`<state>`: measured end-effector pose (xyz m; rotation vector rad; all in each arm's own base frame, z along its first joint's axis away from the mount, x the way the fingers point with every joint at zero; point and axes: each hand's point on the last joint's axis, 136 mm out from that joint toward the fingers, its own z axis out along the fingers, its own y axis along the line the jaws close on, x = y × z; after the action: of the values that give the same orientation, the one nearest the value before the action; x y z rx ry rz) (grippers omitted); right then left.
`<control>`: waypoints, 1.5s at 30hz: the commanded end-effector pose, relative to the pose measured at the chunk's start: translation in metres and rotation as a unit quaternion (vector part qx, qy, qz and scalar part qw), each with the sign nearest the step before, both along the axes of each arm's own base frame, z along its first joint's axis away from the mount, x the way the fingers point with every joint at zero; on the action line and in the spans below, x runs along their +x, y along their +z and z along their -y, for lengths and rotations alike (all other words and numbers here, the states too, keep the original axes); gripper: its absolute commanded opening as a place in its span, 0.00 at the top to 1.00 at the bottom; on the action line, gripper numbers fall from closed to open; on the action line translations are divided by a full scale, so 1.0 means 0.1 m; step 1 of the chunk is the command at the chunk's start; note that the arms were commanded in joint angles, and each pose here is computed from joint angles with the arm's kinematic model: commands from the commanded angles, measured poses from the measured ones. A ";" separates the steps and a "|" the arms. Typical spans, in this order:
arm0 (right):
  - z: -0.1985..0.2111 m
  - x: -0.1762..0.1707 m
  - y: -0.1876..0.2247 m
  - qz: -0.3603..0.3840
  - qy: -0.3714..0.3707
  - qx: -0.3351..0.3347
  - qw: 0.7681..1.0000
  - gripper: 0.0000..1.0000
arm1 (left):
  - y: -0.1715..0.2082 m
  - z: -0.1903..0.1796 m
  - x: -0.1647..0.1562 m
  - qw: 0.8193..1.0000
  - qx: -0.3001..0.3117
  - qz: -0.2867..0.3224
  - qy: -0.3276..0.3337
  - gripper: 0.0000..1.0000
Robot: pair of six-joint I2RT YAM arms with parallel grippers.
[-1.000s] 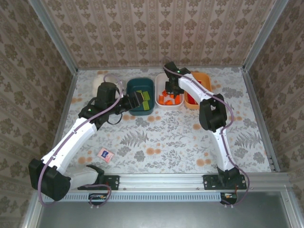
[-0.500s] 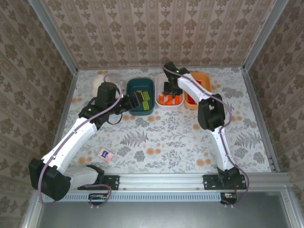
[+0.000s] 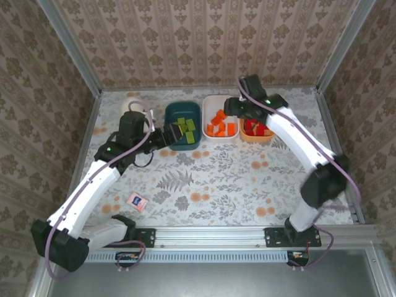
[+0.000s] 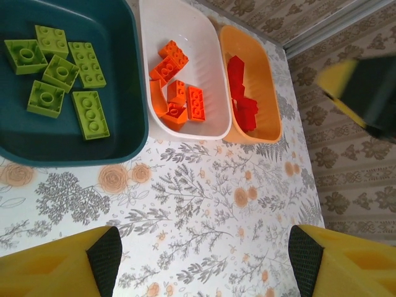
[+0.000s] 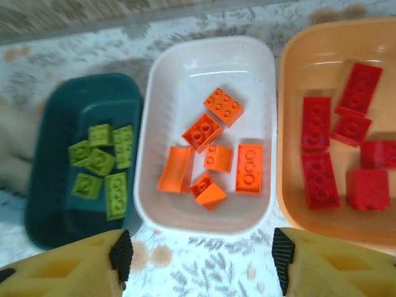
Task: Sort the legos into containers by color
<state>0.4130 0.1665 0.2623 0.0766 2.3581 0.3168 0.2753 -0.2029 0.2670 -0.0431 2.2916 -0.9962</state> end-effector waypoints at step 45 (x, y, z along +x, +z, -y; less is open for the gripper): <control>1.94 -0.54 -1.34 0.195 -0.182 -0.207 0.941 0.00 | -1.46 -2.53 0.63 0.849 0.422 0.076 0.308 0.00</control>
<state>0.3343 -0.0406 0.1086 0.2773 2.0276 -0.4257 0.3092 0.0562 0.1092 -0.3887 2.2255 0.4514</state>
